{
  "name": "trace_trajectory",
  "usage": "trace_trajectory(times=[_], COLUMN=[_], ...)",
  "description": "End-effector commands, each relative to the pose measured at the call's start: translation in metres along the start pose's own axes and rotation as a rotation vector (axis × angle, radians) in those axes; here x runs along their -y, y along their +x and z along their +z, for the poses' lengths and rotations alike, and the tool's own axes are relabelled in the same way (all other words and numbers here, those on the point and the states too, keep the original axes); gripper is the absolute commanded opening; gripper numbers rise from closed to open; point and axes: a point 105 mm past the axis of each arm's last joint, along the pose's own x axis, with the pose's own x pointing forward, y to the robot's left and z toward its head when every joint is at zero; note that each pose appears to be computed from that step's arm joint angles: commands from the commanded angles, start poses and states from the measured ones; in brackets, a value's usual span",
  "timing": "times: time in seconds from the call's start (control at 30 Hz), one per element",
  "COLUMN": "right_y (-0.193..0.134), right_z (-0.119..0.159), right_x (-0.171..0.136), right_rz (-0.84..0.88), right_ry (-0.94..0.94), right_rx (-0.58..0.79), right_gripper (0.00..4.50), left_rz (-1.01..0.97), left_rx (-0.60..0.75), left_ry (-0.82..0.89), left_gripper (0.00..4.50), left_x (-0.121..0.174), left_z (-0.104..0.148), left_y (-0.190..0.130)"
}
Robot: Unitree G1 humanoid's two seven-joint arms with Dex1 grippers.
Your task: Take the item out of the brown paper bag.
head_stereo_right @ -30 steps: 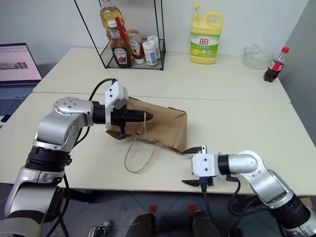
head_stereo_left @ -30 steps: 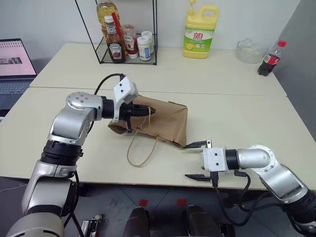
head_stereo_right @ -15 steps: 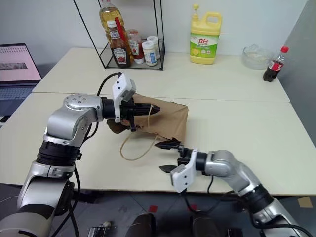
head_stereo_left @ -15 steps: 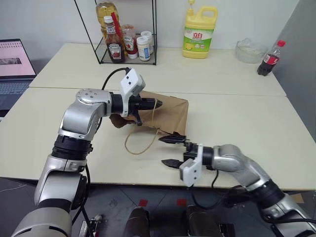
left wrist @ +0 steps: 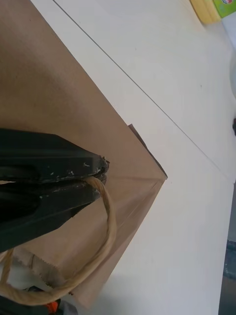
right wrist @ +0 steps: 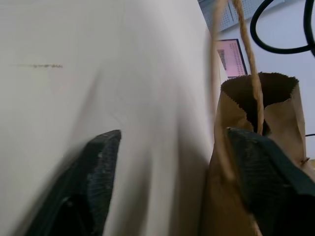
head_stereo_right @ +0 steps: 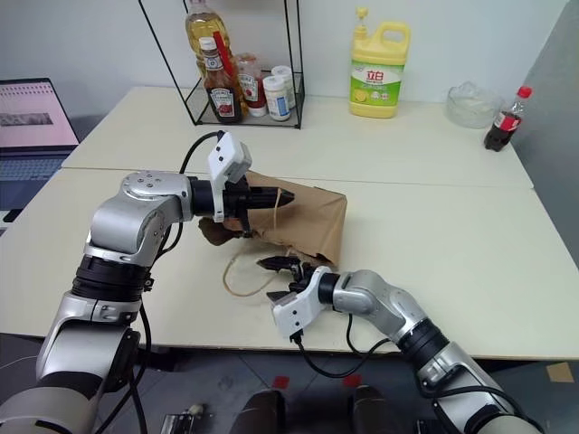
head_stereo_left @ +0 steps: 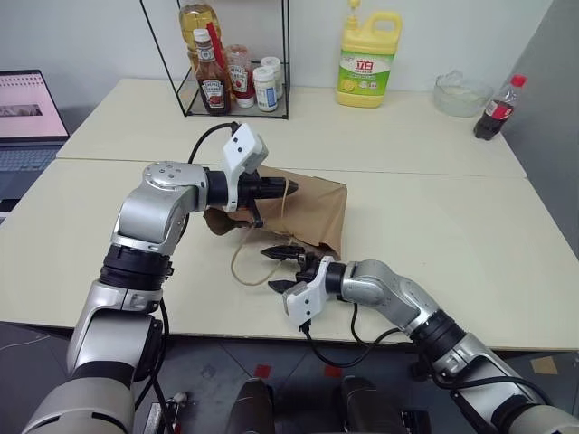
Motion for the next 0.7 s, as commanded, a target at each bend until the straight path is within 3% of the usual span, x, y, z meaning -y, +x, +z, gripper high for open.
trace_trajectory(times=[0.03, 0.23, 0.43, 0.7], right_y=[-0.003, -0.007, -0.012, -0.05], right_z=[0.007, 0.004, 0.0, -0.014], right_x=[0.004, -0.003, -0.003, -0.024], right_rz=[-0.014, 0.0, 0.005, 0.145], right_ry=[0.016, 0.095, 0.112, 0.104], right_rx=[0.032, 0.005, -0.02, -0.085], right_gripper=[2.1, 0.05, 0.01, 0.01], left_rz=[0.026, 0.051, 0.066, 0.154], left_rx=[0.042, 0.056, 0.056, 0.102], left_ry=[0.05, 0.033, 0.035, 0.004], left_gripper=[0.0, 0.0, 0.0, 0.0], left_x=[-0.005, -0.011, -0.015, -0.037], left_z=[0.018, 0.021, 0.021, 0.032], left_y=[-0.004, -0.006, -0.008, -0.011])
